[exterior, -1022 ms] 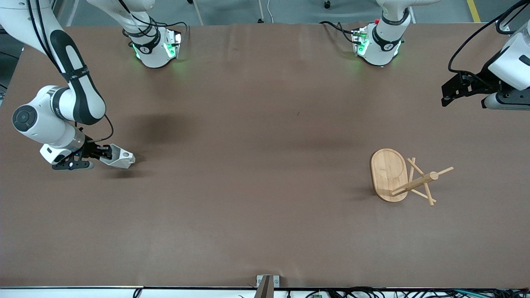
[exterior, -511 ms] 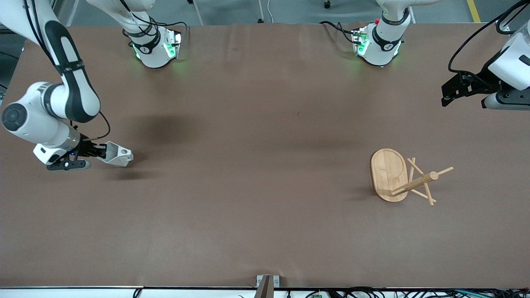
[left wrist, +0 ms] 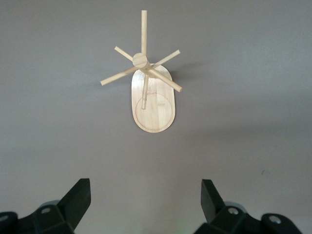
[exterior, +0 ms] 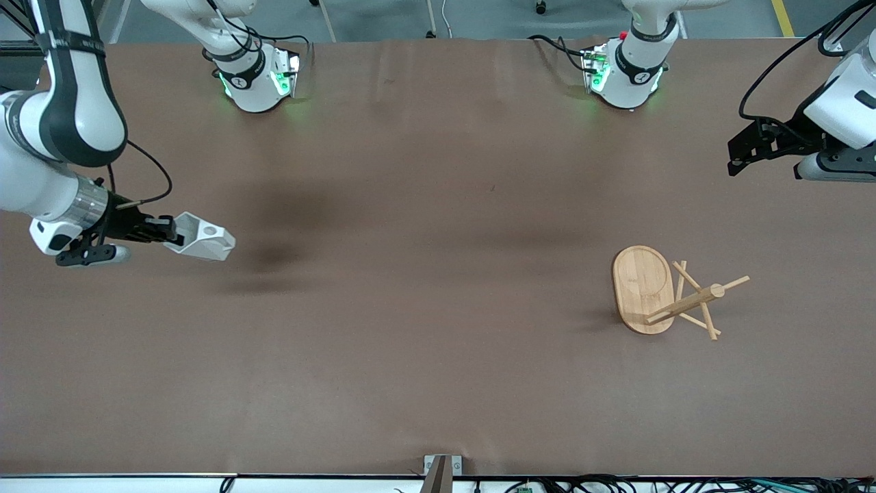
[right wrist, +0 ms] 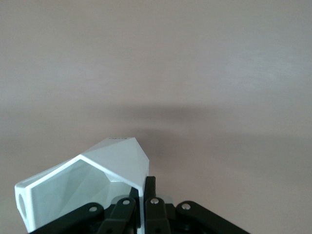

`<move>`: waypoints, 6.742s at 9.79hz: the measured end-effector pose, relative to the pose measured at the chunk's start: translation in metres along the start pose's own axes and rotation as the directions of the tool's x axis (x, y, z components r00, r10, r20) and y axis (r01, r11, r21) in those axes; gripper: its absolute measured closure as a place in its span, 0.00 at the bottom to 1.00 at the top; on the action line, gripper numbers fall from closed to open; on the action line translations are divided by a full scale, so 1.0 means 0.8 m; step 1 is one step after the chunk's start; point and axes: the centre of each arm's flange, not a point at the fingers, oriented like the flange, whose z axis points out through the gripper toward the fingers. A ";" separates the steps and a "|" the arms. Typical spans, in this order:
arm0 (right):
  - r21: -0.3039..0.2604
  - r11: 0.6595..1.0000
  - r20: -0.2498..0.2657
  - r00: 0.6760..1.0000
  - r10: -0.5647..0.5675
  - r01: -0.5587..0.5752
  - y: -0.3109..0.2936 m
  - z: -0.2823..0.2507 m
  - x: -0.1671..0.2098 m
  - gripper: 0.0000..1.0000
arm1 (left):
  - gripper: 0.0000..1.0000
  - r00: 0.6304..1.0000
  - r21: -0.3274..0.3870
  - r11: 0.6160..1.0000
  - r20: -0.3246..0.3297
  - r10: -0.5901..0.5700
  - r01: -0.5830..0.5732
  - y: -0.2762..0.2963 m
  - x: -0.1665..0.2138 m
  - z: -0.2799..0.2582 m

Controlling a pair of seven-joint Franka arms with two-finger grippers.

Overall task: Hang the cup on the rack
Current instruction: 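Lift the white cup with the right gripper while the left gripper approaches, then close the left gripper on the cup held by the right gripper, then open the right gripper and release the cup to the left gripper, then carry the cup with the left gripper while the right gripper retracts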

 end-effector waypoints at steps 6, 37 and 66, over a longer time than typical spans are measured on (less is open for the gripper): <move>0.332 0.941 -0.014 0.998 -0.068 0.069 -0.198 0.027 -0.002 0.96 | 0.00 0.972 -0.187 0.954 -0.022 0.235 -0.235 0.090 -0.009 -0.004; 0.817 0.557 0.278 0.948 -0.153 -0.150 -0.459 0.113 -0.044 0.96 | 0.03 0.358 -0.168 0.319 -0.322 0.876 -0.933 0.446 -0.088 0.078; -0.053 0.995 0.061 0.995 -0.078 0.081 -0.088 -0.153 -0.015 0.00 | 0.32 0.613 -0.107 0.616 -0.324 0.720 -0.780 0.280 0.028 0.100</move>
